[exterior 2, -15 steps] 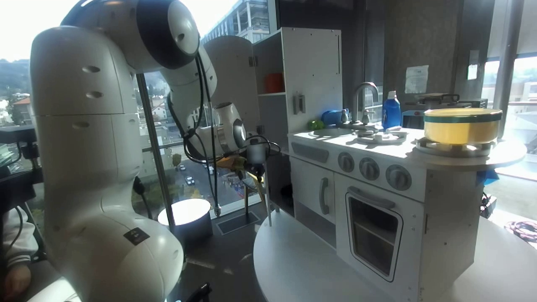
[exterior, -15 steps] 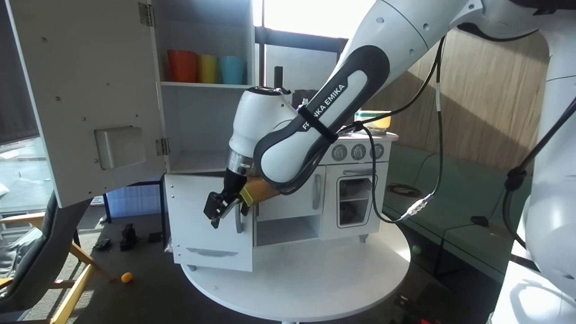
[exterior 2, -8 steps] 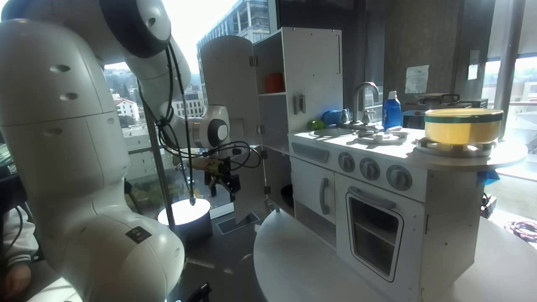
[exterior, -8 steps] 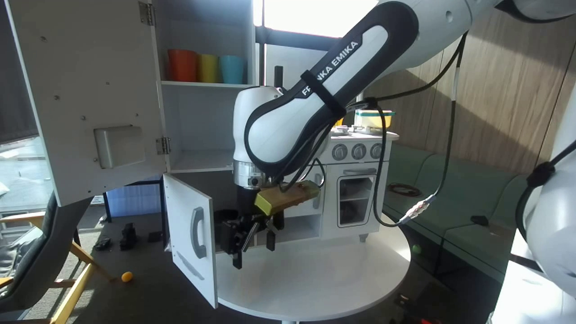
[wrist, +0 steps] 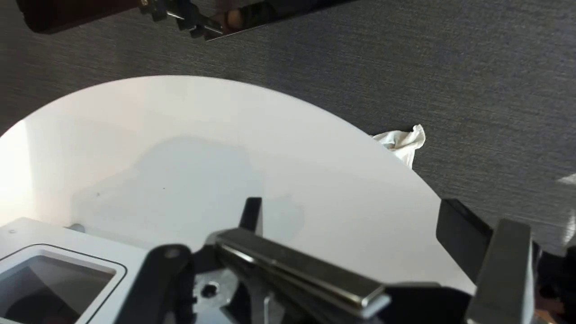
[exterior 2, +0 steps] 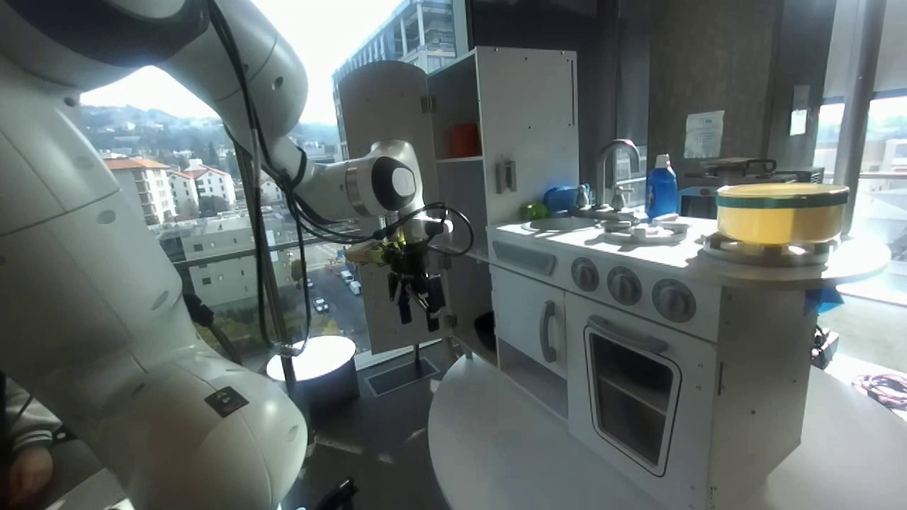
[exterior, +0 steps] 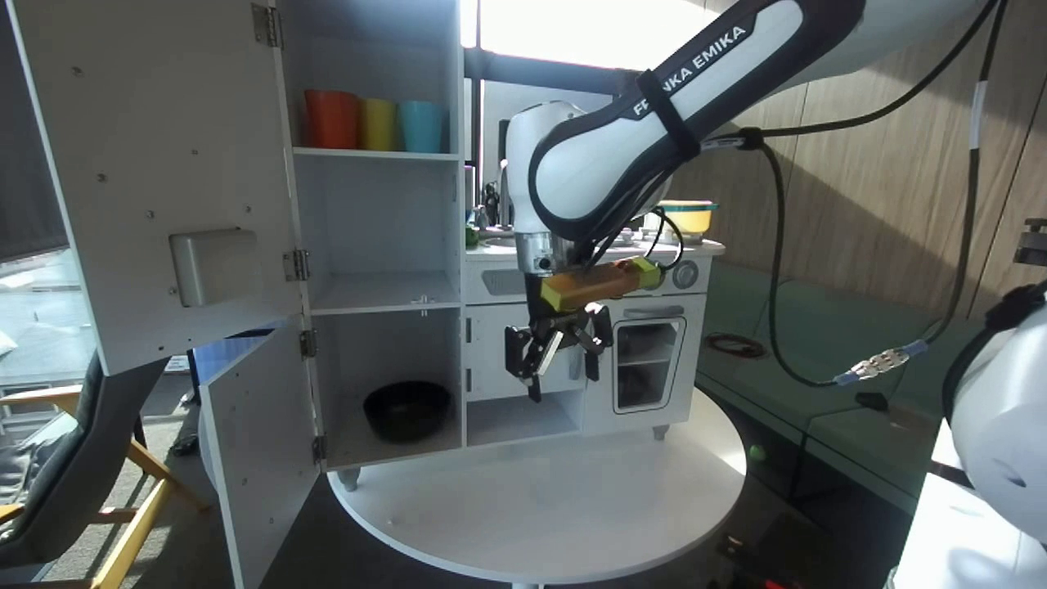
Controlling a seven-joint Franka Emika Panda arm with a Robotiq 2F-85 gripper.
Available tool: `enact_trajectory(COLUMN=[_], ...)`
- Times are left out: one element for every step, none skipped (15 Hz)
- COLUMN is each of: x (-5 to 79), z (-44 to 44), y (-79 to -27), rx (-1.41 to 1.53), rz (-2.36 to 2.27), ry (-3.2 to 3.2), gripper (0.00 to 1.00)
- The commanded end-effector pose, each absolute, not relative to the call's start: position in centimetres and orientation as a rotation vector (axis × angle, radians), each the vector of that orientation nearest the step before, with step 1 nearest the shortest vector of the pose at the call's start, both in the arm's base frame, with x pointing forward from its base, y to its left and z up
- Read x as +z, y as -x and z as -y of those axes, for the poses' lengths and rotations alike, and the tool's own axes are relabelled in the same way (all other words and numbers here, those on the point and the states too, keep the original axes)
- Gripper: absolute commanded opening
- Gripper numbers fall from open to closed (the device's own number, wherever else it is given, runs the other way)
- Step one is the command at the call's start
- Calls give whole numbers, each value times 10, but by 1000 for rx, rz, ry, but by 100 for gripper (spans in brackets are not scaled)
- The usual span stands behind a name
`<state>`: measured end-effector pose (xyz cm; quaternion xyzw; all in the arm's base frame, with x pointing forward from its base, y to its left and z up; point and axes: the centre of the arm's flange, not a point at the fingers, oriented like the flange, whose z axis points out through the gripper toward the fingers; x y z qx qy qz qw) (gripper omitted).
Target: Open all the kitchen cabinet doors, beginning with the left upper and ending with the right lower door
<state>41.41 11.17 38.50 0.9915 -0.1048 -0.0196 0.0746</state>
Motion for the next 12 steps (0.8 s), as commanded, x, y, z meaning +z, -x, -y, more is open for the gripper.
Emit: enact_trajectory(x=[377,369,363,357,352,348,344,342,341,342,345,349], z=[-45,-29,-14,-2,9,18,25,31,34,36,35,32], y=[-411,-411,-411,-409,-406,-403,-401,-401,-400,-400,-401,-404], rx=[33,71,118,179,223,276,326,377,430,489,551,614], rz=[436,411,370,261,210,156,104,53,5,-36,-77,-110], ry=[-2947,-2949,-2945,-2941,-2931,-2927,-2919,-2913,-2898,-2887,-2884,-2876], gripper=[100,100,100,100,100,100,100,100,100,100,100,100])
